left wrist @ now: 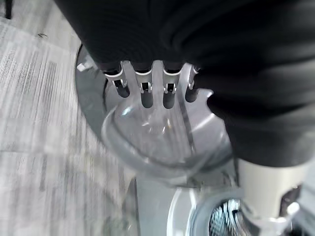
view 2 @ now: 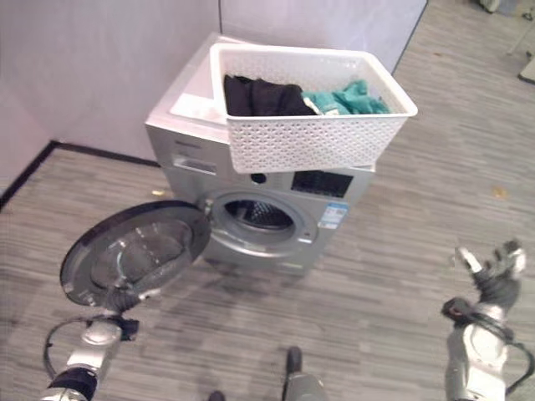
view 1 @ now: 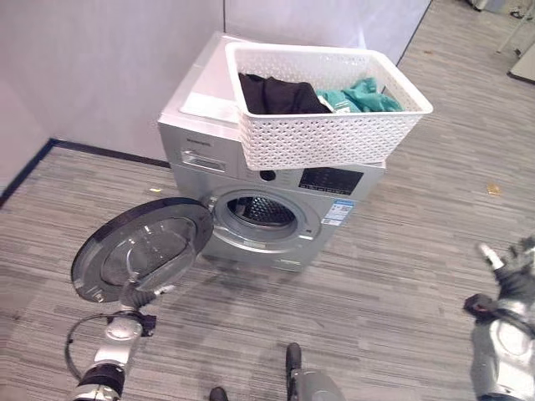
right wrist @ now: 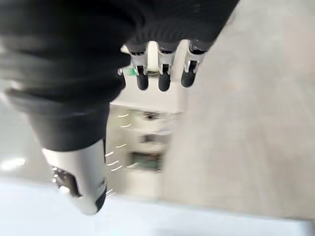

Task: Grab the laundry basket,head to the washer,open it,put in the laundry and shut it.

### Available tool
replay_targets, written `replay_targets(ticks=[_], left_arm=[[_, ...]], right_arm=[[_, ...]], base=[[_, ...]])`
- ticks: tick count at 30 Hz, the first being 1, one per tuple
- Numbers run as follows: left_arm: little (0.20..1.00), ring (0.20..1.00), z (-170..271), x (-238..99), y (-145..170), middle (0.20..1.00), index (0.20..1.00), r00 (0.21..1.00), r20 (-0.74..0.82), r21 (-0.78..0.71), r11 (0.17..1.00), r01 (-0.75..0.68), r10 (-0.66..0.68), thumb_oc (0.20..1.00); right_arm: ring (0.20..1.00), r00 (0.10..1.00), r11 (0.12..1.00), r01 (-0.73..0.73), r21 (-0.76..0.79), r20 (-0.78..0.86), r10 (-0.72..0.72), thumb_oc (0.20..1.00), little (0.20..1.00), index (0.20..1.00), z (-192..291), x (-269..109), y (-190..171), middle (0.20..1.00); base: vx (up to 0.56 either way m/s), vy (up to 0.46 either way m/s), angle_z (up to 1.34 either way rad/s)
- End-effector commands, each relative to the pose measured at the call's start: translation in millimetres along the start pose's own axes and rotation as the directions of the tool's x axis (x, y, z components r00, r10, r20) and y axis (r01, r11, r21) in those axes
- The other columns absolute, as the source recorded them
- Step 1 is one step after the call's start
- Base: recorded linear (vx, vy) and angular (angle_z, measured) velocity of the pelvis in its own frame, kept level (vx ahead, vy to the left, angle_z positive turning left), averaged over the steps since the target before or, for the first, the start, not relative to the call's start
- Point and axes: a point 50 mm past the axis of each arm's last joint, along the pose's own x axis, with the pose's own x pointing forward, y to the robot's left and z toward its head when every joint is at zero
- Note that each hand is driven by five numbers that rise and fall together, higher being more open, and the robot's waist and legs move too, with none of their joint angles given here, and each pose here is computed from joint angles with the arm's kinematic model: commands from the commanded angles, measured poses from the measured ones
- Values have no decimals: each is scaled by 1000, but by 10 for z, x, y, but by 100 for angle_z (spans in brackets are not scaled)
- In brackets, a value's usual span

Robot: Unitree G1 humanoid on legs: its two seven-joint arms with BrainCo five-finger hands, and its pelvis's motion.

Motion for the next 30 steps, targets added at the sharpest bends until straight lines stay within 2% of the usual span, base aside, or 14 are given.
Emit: replay_targets(ticks=[1,2,5,10,14,16,19,21,22,24,26,30], left_arm=[[1000,1000,397,130,203,1000,1000,990,137,70,997,-34,24,1000],[1000,1000,402,132,202,1000,1000,990,138,68,997,-35,25,1000],[1000,1000,478,178,236,1000,1000,989,145,77,996,-42,30,1000],[1000,1000,540,224,241,1000,1000,989,144,94,994,-49,35,1000],[1000,1000,464,261,80,1000,1000,997,82,77,997,-1,-5,1000],[1000,1000,329,238,-6,1000,1000,998,29,62,997,53,-55,1000],[1000,1000,252,249,93,1000,1000,997,-23,130,989,71,-69,1000],[1000,1000,227,254,182,1000,1000,998,-38,133,990,50,-45,1000],[1000,1000,284,272,159,1000,1000,998,-26,123,990,63,-61,1000],[1000,1000,300,267,107,1000,1000,996,-14,126,988,91,-90,1000],[1000,1000,308,265,74,1000,1000,995,-8,134,986,104,-103,1000],[1000,1000,206,171,-88,1000,1000,984,4,111,978,177,-179,1000]], right_arm=[[1000,923,999,-32,-19,382,37,1000,1000,1000,785,395,148,1000],[1000,923,999,-32,-19,384,37,1000,1000,1000,791,402,151,1000],[1000,839,994,-113,-3,535,97,1000,1000,1000,1278,559,359,1000],[1000,797,988,-149,-47,586,148,1000,1000,1000,1531,696,523,1000],[1000,772,963,-190,-191,576,267,1000,1000,1000,1712,772,559,1000],[1000,741,890,-288,-355,506,441,1000,1000,1000,1793,811,698,1000],[1000,660,787,-426,-446,442,607,1000,1000,1000,1963,875,1027,1000],[1000,638,757,-481,-442,416,648,1000,1000,1000,1964,924,1222,1000],[1000,626,713,-510,-482,360,692,1000,1000,1000,1943,965,1343,1000],[1000,618,683,-515,-518,328,714,1000,1000,1000,1951,975,1370,1000],[1000,673,671,-473,-571,258,694,1000,1000,1000,1836,1090,1345,1000],[1000,653,570,-516,-640,137,745,1000,1000,1000,1698,1036,1326,1000]], base=[[96,7,13],[89,-33,25],[101,-60,36],[152,-81,24],[349,-253,112],[473,-516,92],[283,-570,44],[138,-246,-10],[210,24,-16],[163,168,22],[52,175,18],[158,245,-33]])
